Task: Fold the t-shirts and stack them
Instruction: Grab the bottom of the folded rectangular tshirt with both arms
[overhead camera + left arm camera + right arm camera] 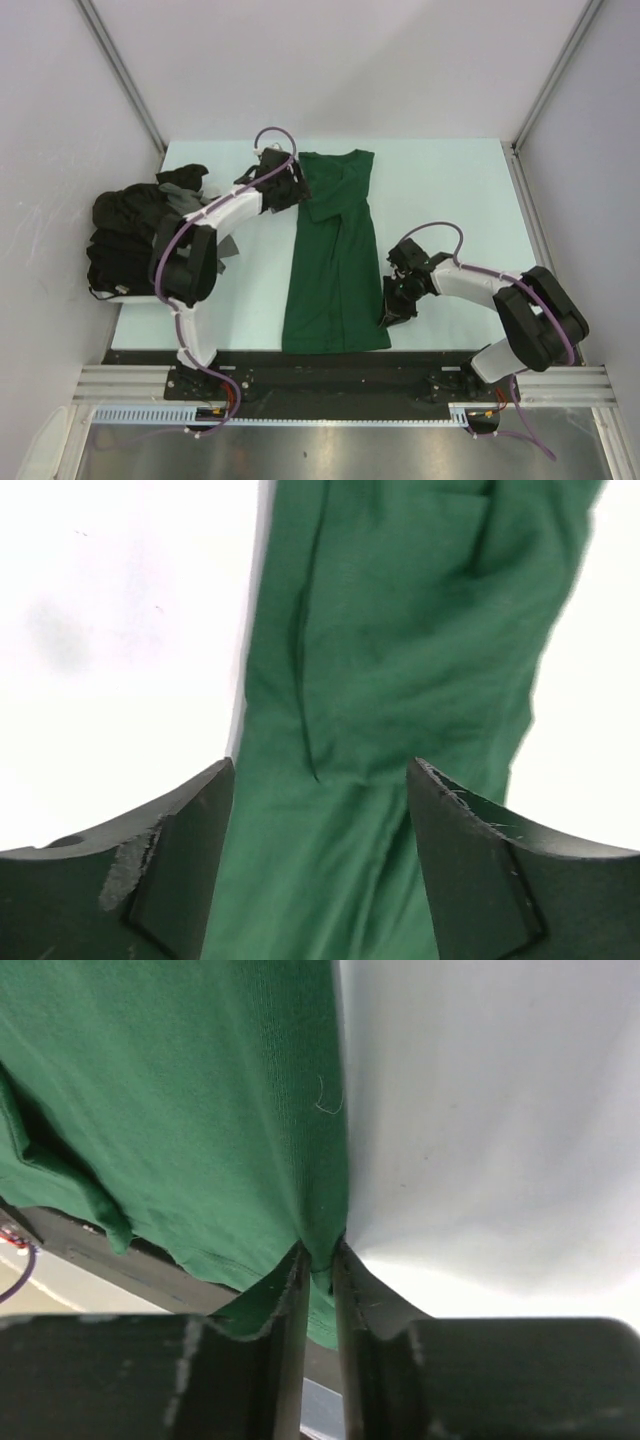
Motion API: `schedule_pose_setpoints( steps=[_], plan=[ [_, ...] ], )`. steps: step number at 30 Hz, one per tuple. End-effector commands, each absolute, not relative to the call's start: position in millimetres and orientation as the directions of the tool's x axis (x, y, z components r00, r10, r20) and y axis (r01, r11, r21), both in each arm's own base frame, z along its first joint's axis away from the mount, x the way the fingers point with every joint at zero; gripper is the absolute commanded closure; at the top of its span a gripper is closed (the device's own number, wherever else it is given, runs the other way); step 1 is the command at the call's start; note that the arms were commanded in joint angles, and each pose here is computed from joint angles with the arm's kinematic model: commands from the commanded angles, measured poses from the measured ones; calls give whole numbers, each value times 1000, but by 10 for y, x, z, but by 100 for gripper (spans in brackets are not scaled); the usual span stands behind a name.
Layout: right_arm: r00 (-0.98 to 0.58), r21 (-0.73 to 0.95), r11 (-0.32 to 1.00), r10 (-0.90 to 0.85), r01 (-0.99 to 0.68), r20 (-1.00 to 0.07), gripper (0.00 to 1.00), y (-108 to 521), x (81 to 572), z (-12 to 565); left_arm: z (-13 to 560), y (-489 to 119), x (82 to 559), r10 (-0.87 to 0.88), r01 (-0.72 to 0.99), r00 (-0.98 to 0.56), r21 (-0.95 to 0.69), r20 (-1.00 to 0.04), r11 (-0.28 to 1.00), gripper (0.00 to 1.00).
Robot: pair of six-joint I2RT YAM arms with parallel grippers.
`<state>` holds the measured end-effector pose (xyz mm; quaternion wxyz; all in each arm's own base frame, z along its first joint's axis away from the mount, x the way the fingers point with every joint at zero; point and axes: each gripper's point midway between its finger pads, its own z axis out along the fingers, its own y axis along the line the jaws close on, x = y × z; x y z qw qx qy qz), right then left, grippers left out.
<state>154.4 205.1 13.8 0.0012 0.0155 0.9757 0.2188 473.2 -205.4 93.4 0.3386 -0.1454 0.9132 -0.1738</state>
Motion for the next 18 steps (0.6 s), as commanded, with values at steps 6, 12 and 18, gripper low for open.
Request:
schedule_pose_setpoints(
  steps=[6,12,18],
  plan=[
    [-999,373,926,42,52,35,100,1894,1184,-37,1792,-1792,4189,-365,-73,-661,-428,-656,901,20],
    [-996,362,927,81,93,49,100,1725,904,-62,1549,-1644,3716,-369,-102,-700,-425,-611,899,21],
    [-992,383,915,113,127,58,100,1642,740,4,1312,-1527,3272,-366,-125,-743,-421,-560,898,21]
  ],
)
